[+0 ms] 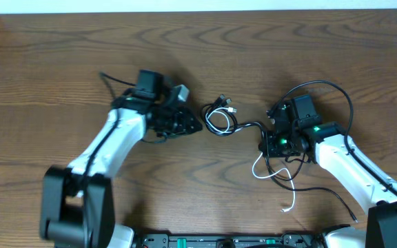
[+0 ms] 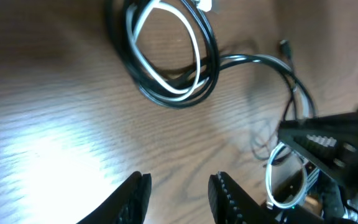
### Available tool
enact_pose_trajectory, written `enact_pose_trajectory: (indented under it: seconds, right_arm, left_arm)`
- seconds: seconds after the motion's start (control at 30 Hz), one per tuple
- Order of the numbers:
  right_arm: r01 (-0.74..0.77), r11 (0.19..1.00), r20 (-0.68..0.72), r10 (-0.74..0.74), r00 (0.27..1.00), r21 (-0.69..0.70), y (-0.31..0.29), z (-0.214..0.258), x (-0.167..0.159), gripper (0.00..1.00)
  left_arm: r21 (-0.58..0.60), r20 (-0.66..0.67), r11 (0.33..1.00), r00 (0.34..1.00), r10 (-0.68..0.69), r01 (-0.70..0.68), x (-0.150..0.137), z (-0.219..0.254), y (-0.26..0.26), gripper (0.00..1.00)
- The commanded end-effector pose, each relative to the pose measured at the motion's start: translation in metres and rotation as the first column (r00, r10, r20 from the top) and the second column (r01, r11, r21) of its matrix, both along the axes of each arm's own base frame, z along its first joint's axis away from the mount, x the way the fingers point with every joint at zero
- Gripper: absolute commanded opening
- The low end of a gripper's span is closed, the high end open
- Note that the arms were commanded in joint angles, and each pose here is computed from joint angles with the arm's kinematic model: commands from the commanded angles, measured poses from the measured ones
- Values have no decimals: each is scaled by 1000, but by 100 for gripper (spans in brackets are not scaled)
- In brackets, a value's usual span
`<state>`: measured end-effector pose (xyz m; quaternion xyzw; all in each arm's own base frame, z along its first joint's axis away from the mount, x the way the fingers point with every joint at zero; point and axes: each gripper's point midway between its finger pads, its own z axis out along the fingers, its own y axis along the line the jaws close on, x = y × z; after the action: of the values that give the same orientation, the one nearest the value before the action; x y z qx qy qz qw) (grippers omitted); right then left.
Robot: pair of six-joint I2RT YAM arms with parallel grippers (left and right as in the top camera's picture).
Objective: Untangle cables
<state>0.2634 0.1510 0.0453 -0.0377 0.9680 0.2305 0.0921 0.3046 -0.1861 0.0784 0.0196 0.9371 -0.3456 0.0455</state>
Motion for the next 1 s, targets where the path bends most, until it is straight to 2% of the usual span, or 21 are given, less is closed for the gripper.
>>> enact_pose_trajectory:
  seconds: [0.0, 0.07, 0.23, 0.37, 0.5, 0.67, 0.97]
  right_arm:
    - [-49, 999, -4, 49, 999, 22, 10, -1, -6, 1]
    - [-52, 998, -5, 52, 999, 22, 10, -1, -6, 1]
    - [-53, 998, -5, 53, 999, 21, 11, -1, -7, 1]
    - [-52, 998, -4, 52, 999, 20, 11, -1, -6, 1]
    - [-52, 998, -4, 52, 999, 20, 11, -1, -6, 1]
    - [-53, 998, -5, 53, 999, 19, 11, -1, -7, 1]
    - [-53, 998, -7, 53, 999, 19, 11, -1, -7, 1]
  left_arm:
    - [22, -71, 1000, 997, 20, -19, -1, -25, -14, 36]
    - [32, -98, 999, 994, 44, -41, 1, -37, -20, 36]
    - [148, -187, 973, 962, 201, -175, 4, -70, -15, 36]
    - [207, -188, 948, 941, 280, -241, 7, -77, -11, 36]
    - [195, -151, 953, 953, 264, -233, 11, -76, -22, 36]
    - [283, -106, 920, 945, 309, -269, 7, -83, -28, 40]
    - [359, -29, 886, 945, 325, -294, 5, -88, -32, 40]
